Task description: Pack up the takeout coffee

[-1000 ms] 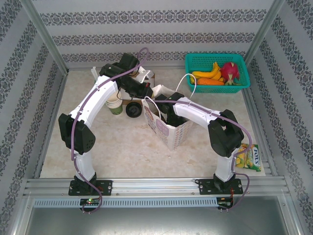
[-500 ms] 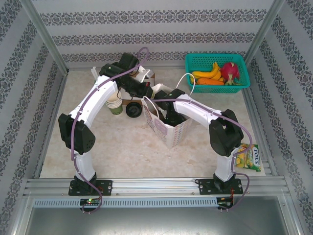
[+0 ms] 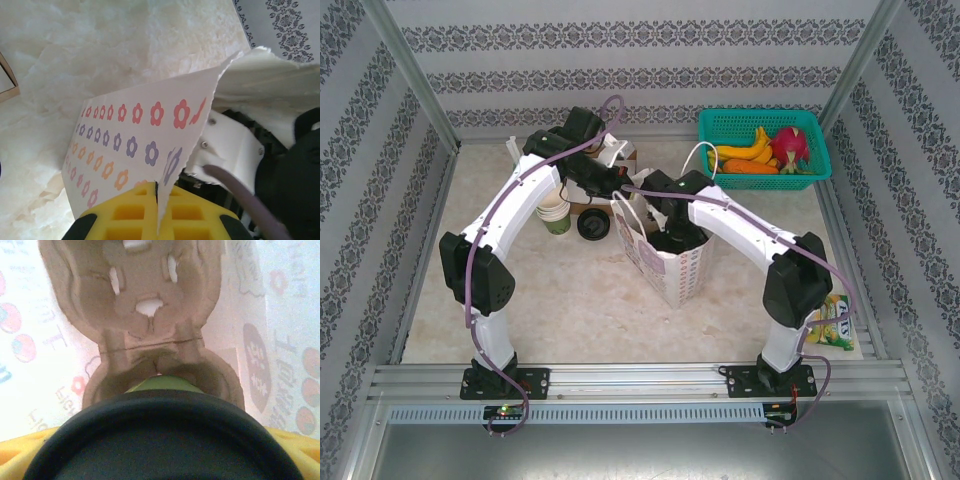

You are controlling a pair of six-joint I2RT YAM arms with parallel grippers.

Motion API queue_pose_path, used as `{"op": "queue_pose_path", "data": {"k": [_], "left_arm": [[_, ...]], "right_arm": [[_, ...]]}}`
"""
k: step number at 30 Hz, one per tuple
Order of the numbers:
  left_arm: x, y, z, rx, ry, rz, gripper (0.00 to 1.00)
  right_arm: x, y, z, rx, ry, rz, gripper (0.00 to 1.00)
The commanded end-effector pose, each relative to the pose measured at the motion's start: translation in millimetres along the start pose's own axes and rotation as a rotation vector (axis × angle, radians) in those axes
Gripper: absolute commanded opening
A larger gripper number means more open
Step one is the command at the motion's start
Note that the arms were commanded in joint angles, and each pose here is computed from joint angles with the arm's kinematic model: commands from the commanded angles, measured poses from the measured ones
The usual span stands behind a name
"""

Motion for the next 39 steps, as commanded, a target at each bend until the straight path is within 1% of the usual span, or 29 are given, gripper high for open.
{"op": "queue_pose_path", "data": {"k": [1,2,13,39], "left_arm": [[13,0,-5,-0.005,-0.001,-0.029,0.00],[13,0,-5,-0.005,0.000,-0.029,0.00],[13,1,-6,-0.002,-0.011,-0.032,0.00],[11,1,-4,-0.002,-0.005,-0.026,0.00]], "right_arm": [[27,-1,-2,-0.032,0.034,-0.078,0.96],[28,-2,-2,-0.030,0.035,-0.082,0.98],[49,-3,-3,-0.042,0.054,-0.156,0.98],[54,-8,-6,-0.048,0.029,-0.138,0.98]]}}
Point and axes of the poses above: each hand's point on the last joint's axis, 136 mm out from that joint toward the fingers, its own x axis back along the fingers, its own z axis along the line the jaws close on, y = z × x, the point moved 10 cm from there along x, back along the fingers, and after that the axes turned 1 degree about -x, right-handed, at the moved point
